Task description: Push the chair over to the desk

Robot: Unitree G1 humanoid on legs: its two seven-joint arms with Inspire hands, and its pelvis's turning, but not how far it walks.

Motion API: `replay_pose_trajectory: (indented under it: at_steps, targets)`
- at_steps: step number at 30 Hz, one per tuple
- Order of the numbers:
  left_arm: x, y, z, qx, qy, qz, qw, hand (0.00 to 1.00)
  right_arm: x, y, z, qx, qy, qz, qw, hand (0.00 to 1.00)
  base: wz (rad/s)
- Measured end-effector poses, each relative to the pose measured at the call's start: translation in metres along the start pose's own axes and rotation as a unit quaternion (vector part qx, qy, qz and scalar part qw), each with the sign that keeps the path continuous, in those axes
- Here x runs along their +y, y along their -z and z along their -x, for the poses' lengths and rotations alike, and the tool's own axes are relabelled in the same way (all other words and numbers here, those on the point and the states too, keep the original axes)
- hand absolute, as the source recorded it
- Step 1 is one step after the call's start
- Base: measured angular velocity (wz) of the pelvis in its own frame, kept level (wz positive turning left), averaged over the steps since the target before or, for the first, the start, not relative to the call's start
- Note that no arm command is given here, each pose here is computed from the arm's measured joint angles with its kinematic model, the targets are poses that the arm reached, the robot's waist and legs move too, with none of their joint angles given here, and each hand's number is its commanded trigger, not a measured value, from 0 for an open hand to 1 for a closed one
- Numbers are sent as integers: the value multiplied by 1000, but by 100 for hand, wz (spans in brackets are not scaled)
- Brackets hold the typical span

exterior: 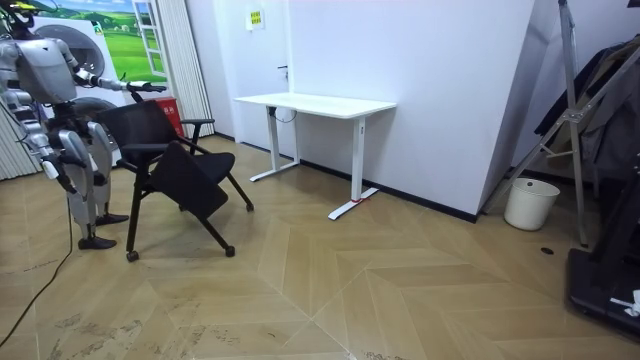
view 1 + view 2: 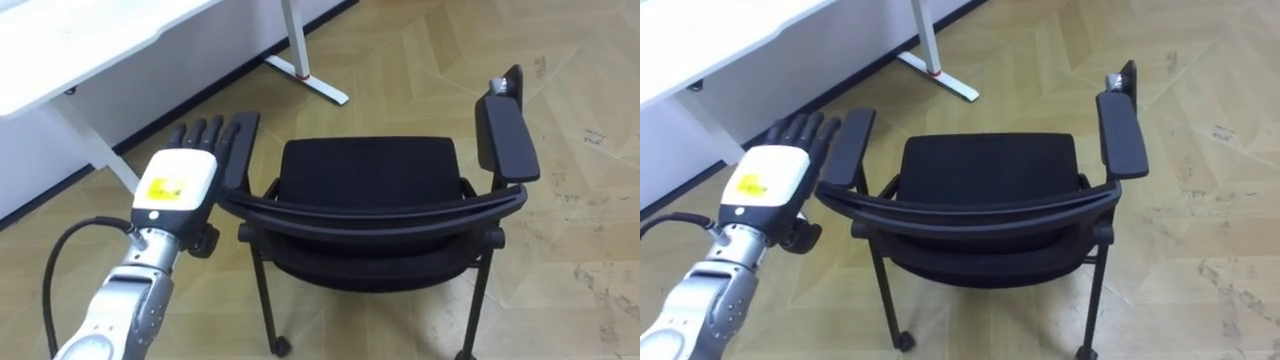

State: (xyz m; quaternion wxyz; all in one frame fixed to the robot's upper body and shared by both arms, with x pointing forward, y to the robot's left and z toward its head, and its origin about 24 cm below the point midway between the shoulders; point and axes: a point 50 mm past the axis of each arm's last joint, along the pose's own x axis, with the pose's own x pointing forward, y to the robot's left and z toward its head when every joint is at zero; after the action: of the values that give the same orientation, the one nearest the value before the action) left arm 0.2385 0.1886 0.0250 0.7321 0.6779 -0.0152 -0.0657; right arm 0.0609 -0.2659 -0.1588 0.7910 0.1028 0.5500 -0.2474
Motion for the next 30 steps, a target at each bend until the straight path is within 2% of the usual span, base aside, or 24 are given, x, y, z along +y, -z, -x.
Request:
replay_pose_trajectory:
  at_steps: [4,12,28,30]
  targets:
    - [1,-1,0,-4,3,0,1000,0,1,-1,0,-2,-1,0,1000,0,0]
    - [6,-23,1,-53,-6,5,999,0,3,1,0,0,-4,10,1000,0,-1]
    - [1,-31,2,-70,8,11,997,0,5,0,-1,-2,0,-3,1000,0,-2]
    - [-8,-30,3,-65,31,10,997,0,5,0,-1,-2,4,-4,1000,0,-4]
